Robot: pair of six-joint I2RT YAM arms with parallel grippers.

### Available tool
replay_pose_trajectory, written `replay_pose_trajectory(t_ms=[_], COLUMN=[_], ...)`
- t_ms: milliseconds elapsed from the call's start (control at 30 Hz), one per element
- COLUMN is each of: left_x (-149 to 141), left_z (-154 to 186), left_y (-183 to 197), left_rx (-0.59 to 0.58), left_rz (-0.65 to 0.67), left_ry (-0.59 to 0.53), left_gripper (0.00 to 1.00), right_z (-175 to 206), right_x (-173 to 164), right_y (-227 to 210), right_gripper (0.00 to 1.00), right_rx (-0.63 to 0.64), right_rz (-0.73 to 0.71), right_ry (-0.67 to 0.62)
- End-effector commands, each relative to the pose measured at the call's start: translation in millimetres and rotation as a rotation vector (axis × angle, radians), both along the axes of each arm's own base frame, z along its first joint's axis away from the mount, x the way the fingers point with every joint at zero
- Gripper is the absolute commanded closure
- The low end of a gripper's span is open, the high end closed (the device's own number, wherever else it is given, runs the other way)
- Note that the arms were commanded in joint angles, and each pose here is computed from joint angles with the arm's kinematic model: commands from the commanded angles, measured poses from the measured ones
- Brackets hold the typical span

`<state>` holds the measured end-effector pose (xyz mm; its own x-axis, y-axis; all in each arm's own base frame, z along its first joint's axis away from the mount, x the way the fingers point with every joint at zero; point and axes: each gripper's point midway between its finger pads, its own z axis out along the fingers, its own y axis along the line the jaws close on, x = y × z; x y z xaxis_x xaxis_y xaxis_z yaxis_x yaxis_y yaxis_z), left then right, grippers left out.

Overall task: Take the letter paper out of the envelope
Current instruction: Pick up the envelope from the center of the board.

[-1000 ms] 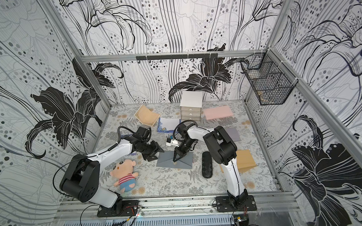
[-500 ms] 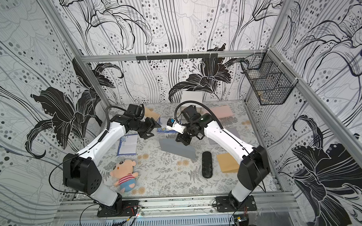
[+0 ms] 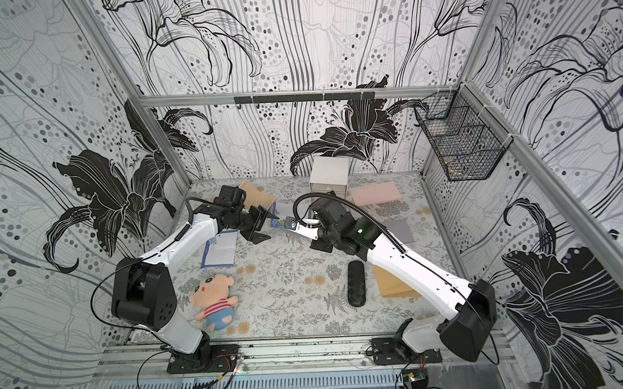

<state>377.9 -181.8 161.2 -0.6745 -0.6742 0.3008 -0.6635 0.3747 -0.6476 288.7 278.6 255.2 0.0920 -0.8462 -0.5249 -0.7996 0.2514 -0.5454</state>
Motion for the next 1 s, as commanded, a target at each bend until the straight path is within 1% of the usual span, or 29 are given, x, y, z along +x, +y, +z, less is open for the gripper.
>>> replay_pose_trajectory(t_ms=[0,100,167,233,400,533,633,800,900,967], left_x=[13.2,4.4,6.2,9.4,20.3,18.2,18.1,15.4,17.5,19.8], left_z=[23.7,14.6,10.9,7.9,12.5,11.9,14.6,15.9,15.9,17.5], left_y=[-4.3,-10.3,-14.4,-16.2,-25.3,-23.4,-24.5,-38.6,-46.5,-45.1], left_rx=[-0.093,-0.147,-0.191,-0.21,-0.25,-0.244,-0.262,-0.307,-0.348,-0.354], left_rz=[0.056,0.061,0.075,0.084,0.107,0.131,0.136,0.121,0.137,0.158], left_ry=[-0.052,0.014,0.021,0.033,0.021,0.024,0.016,0.015,0.007,-0.005], left_gripper=[0.23,0.22,0.22,0.22,0.23,0.24,0.26,0.4,0.55,0.69], right_z=[24.6,28.8,31.2,30.3,30.9,26.3,28.0,31.2,27.7,26.6], right_x=[18.8,17.6,14.5,11.6,6.0,5.1,3.2,-0.1,-2.0,-2.5], right_y=[-4.0,5.2,12.3,18.3,30.0,31.5,30.5,32.1,32.5,31.4], right_gripper=[1.0,1.0,1.0,1.0,1.0,1.0,1.0,1.0,1.0,1.0], right_rx=[-0.05,-0.073,-0.062,-0.067,-0.074,-0.084,-0.066,-0.044,-0.042,-0.036], right_rz=[-0.047,-0.031,-0.014,0.005,0.044,0.052,0.046,0.051,0.055,0.049], right_ry=[-0.226,-0.297,-0.312,-0.326,-0.365,-0.361,-0.36,-0.361,-0.349,-0.344])
